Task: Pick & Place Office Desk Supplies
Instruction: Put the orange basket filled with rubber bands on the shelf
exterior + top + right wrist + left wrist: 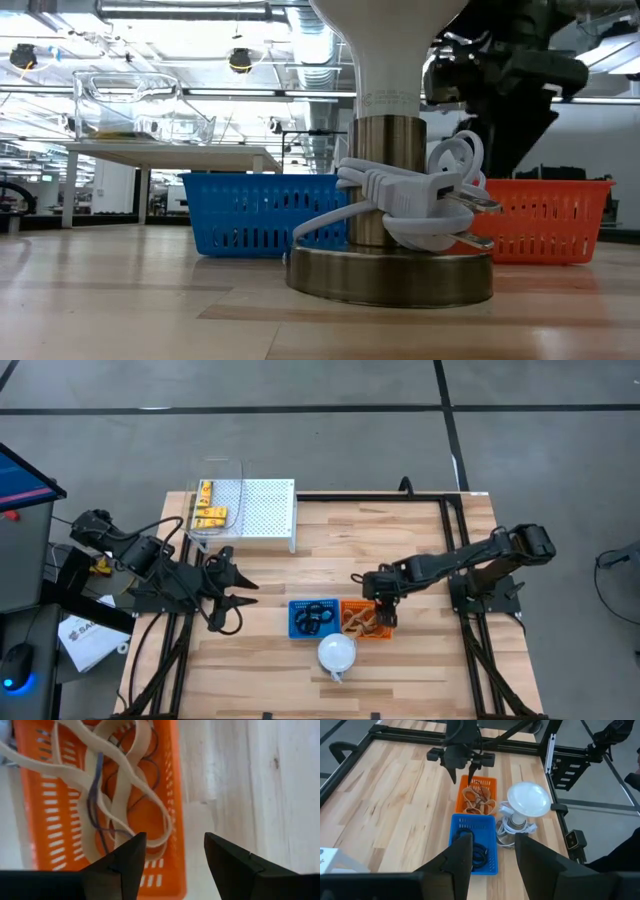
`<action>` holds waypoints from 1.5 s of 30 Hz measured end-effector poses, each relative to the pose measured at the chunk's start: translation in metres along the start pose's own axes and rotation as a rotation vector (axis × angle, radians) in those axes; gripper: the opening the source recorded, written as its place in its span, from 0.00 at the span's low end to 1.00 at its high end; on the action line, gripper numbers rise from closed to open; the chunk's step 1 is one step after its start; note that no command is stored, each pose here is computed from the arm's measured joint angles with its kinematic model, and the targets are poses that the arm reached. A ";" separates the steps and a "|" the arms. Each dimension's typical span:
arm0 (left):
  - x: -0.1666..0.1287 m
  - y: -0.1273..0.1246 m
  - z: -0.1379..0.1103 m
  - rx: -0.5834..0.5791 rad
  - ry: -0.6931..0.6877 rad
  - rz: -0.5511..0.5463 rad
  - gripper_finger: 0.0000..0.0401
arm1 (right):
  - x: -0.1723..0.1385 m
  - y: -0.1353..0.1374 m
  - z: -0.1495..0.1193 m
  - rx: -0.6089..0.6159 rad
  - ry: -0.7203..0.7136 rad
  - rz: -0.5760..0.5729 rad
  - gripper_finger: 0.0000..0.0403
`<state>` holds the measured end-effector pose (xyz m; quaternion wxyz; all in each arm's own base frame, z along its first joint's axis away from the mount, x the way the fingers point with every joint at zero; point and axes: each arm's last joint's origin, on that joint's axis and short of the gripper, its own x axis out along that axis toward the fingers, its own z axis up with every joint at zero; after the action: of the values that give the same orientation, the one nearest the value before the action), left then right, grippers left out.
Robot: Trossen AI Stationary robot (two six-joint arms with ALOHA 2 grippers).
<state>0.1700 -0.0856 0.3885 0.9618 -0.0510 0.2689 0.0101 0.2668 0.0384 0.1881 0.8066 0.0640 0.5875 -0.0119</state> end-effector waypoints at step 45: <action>0.000 0.000 0.001 -0.057 -0.016 0.006 0.35 | 0.018 -0.032 0.012 -0.071 -0.013 -0.036 0.01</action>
<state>0.1706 -0.0856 0.3897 0.9620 -0.0775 0.2609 0.0209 0.2813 0.0067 0.1715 0.8117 0.0249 0.5835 -0.0060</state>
